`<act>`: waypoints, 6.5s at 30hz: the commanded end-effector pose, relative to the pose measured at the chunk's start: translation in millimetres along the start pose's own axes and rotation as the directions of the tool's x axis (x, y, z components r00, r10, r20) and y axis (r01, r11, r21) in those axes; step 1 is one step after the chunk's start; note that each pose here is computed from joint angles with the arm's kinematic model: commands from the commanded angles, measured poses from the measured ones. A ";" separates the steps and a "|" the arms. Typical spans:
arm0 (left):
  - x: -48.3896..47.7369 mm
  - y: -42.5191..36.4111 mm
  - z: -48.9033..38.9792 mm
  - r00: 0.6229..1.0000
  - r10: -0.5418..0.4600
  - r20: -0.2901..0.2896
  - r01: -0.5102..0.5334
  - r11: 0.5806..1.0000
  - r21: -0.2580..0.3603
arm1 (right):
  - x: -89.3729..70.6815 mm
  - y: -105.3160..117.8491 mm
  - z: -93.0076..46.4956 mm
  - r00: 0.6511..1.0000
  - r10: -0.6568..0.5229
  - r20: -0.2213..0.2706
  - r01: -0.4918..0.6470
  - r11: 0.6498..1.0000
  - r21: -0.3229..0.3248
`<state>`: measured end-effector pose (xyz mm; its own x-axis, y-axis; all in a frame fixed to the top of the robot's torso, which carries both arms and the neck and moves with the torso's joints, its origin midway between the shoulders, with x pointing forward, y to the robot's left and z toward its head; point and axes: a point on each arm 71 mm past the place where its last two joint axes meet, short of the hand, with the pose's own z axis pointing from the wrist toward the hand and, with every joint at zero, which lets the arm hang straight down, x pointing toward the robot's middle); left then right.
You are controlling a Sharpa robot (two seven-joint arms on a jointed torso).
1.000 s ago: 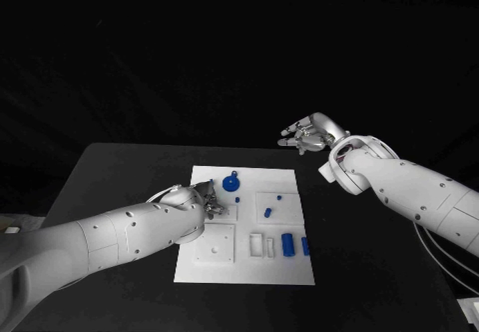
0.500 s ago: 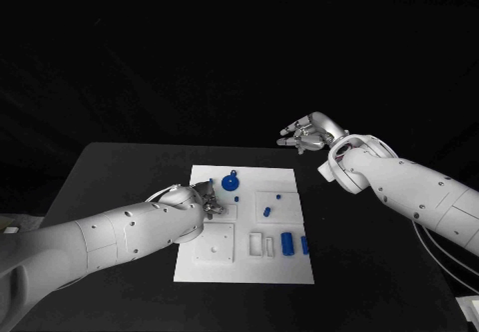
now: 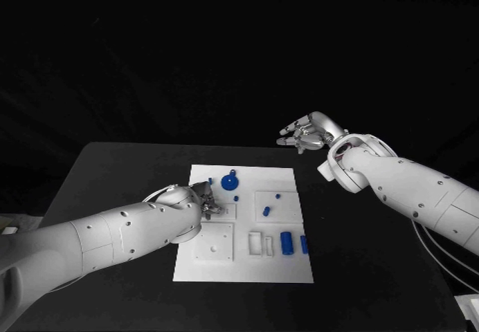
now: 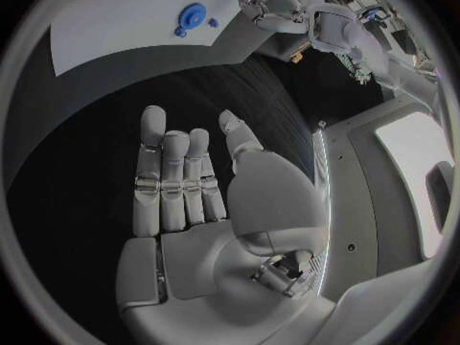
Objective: Assemble the parts on the task board
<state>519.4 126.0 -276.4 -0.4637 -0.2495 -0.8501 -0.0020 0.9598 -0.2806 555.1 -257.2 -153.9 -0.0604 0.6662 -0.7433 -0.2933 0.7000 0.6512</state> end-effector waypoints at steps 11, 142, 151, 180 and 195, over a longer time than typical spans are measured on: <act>8.0 3.0 0.1 0.996 -0.007 -0.090 0.005 1.000 -0.023 | 1.7 1.1 0.6 1.000 0.004 -0.014 -0.005 1.000 -0.008; -14.2 4.8 20.3 0.997 0.008 -0.072 -0.013 0.998 -0.068 | 7.6 -0.2 3.1 0.999 0.013 -0.037 -0.013 1.000 -0.006; -14.8 2.6 19.9 0.997 -0.002 -0.076 -0.003 0.998 -0.064 | 7.6 0.1 3.1 0.999 0.014 -0.036 -0.014 1.000 -0.009; -48.1 1.5 7.9 0.991 -0.116 -0.067 0.114 0.993 -0.036 | 2.8 -5.9 1.5 1.000 0.016 -0.023 -0.015 1.000 0.003; -119.4 21.4 6.3 0.945 -0.309 -0.109 0.302 0.950 -0.075 | 0.4 -10.9 1.2 1.000 0.015 -0.013 -0.015 1.000 0.016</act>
<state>581.6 181.0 -181.0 -0.4624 -0.4898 -0.7391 -0.2030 0.8699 -0.4495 559.6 -265.4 -161.4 -0.0749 0.6702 -0.7384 -0.2666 0.7000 0.6625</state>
